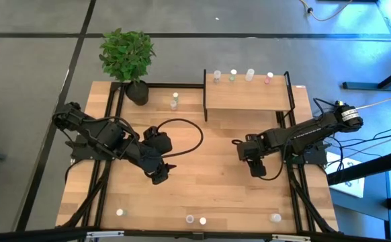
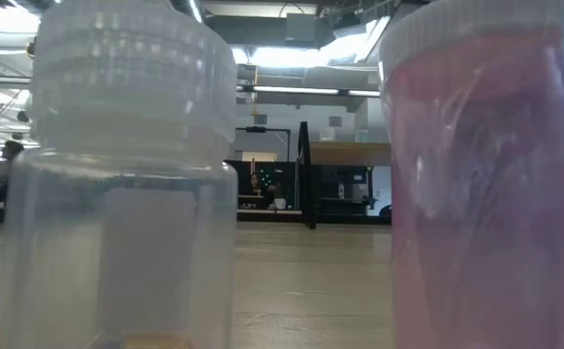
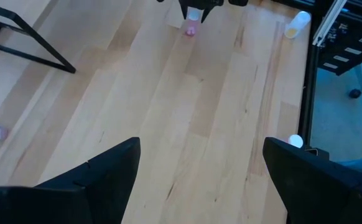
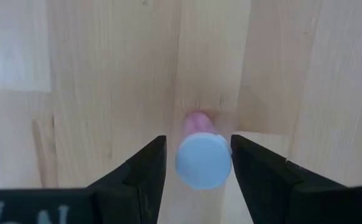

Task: Pick and place medicine bottles onto shelf by color
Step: Put the top pink pill bottle aligned with the other pink bottle on the shelf

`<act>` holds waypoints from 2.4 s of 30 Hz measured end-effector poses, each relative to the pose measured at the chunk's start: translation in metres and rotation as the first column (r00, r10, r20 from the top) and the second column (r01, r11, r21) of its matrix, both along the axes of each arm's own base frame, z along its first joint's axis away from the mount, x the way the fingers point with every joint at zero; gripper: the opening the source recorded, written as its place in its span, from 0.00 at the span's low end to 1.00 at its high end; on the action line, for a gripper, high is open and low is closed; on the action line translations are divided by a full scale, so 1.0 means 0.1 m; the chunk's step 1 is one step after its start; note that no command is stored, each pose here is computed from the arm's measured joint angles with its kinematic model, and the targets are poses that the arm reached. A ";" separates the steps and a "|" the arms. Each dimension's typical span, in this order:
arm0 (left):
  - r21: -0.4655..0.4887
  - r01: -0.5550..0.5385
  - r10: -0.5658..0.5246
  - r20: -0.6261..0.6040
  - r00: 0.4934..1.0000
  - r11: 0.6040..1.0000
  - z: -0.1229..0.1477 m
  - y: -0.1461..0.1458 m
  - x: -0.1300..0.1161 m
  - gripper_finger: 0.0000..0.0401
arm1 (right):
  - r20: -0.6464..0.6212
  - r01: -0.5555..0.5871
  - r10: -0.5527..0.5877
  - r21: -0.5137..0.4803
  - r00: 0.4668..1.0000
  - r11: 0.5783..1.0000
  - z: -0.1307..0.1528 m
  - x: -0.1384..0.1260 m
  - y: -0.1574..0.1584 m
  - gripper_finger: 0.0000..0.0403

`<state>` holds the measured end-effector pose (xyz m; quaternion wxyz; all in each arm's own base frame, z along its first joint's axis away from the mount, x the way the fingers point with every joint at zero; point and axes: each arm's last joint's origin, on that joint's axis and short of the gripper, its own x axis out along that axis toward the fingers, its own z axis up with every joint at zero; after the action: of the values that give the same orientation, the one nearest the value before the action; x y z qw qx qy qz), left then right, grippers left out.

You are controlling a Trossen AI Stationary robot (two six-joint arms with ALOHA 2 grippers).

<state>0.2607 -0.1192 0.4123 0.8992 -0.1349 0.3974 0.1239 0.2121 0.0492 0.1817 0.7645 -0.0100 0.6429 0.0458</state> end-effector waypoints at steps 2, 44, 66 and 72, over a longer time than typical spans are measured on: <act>0.000 0.000 0.000 0.000 1.000 1.000 0.00 0.00 0.00 0.83 | 0.001 0.000 0.000 -0.001 1.000 1.000 -0.02 -0.01 0.00 0.45; -0.008 0.007 -0.007 -0.004 1.000 1.000 0.00 0.00 0.00 0.83 | 0.077 0.134 -0.139 0.058 0.987 0.989 0.50 0.20 0.04 0.29; 0.146 -0.122 0.113 0.067 0.991 0.982 0.02 0.13 0.04 0.83 | 0.262 0.504 -0.493 0.028 0.830 0.863 1.93 -0.16 -0.58 0.29; 0.178 -0.170 0.157 0.086 0.984 0.969 0.03 0.25 0.09 0.83 | 0.328 0.680 -0.652 0.037 0.684 0.732 2.25 -0.32 -0.84 0.29</act>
<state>0.2701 -0.0941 0.4154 0.9082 -0.0875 0.3393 0.2289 0.1804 -0.0352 0.4071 0.8209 0.1832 0.4712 -0.2656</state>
